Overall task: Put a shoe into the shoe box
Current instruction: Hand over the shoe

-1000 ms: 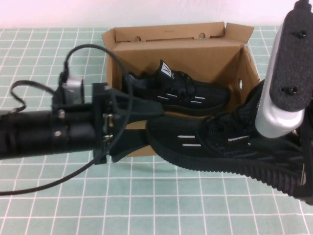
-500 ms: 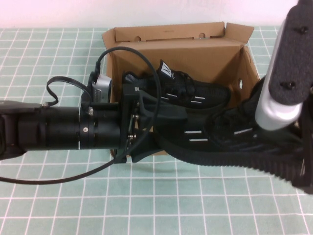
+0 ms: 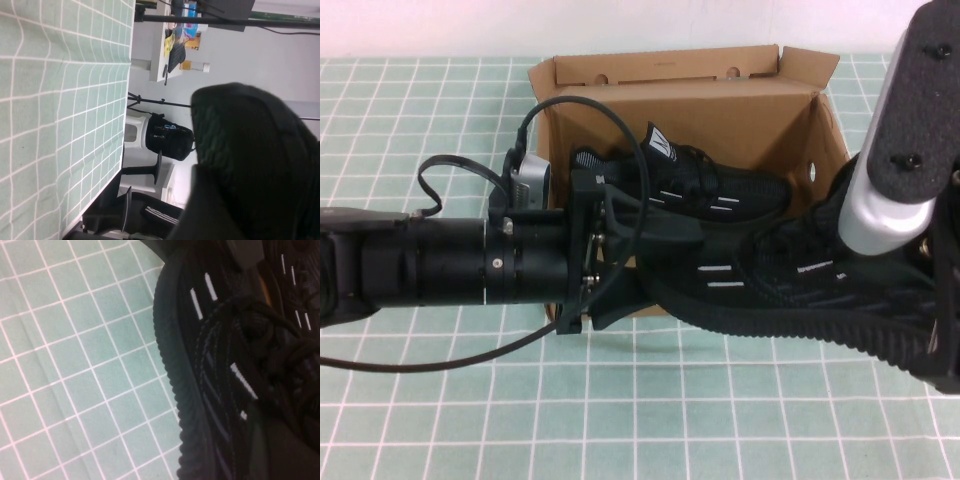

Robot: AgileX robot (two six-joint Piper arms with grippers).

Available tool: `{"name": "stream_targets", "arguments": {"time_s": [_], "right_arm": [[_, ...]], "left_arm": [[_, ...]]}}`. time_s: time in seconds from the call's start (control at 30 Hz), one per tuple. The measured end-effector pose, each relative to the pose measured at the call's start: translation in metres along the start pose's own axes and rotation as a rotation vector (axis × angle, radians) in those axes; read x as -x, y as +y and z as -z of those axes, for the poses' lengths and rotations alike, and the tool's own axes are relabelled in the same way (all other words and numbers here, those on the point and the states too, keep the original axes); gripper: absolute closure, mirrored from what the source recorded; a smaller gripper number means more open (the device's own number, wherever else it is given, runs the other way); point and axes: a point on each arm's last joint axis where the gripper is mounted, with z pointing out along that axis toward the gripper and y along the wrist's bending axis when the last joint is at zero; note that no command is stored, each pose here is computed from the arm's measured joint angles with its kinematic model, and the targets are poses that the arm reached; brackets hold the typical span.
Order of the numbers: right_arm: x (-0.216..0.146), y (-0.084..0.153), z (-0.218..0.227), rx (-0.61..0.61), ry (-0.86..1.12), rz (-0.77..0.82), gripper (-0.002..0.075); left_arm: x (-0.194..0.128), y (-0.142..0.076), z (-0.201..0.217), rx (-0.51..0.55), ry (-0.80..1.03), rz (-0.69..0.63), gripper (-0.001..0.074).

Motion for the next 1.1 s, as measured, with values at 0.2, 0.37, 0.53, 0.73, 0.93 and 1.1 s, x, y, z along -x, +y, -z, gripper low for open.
{"name": "stream_targets", "arguments": {"time_s": [0.2, 0.37, 0.53, 0.73, 0.93, 1.1], "right_arm": [[0.0, 0.0, 0.0, -0.002, 0.001, 0.001, 0.0732], [0.0, 0.0, 0.0, -0.001, 0.002, 0.017, 0.0732], [-0.003, 0.001, -0.003, 0.02, 0.052, 0.025, 0.0732], [-0.006, 0.004, -0.01, 0.062, 0.118, 0.027, 0.0617], [-0.006, 0.006, -0.01, 0.083, 0.115, 0.01, 0.014], [-0.011, 0.003, -0.004, 0.039, 0.141, 0.024, 0.005]], "left_arm": [[-0.001, 0.003, 0.0, 0.028, 0.017, -0.017, 0.0496], [-0.005, 0.004, 0.0, 0.044, 0.051, -0.047, 0.0617], [-0.005, 0.004, 0.0, 0.044, 0.054, -0.069, 0.0617], [-0.005, 0.005, 0.0, 0.051, 0.059, -0.105, 0.0617], [-0.006, 0.007, 0.0, 0.07, 0.074, -0.166, 0.0617], [-0.006, 0.007, 0.0, 0.065, 0.073, -0.211, 0.0617]]}}
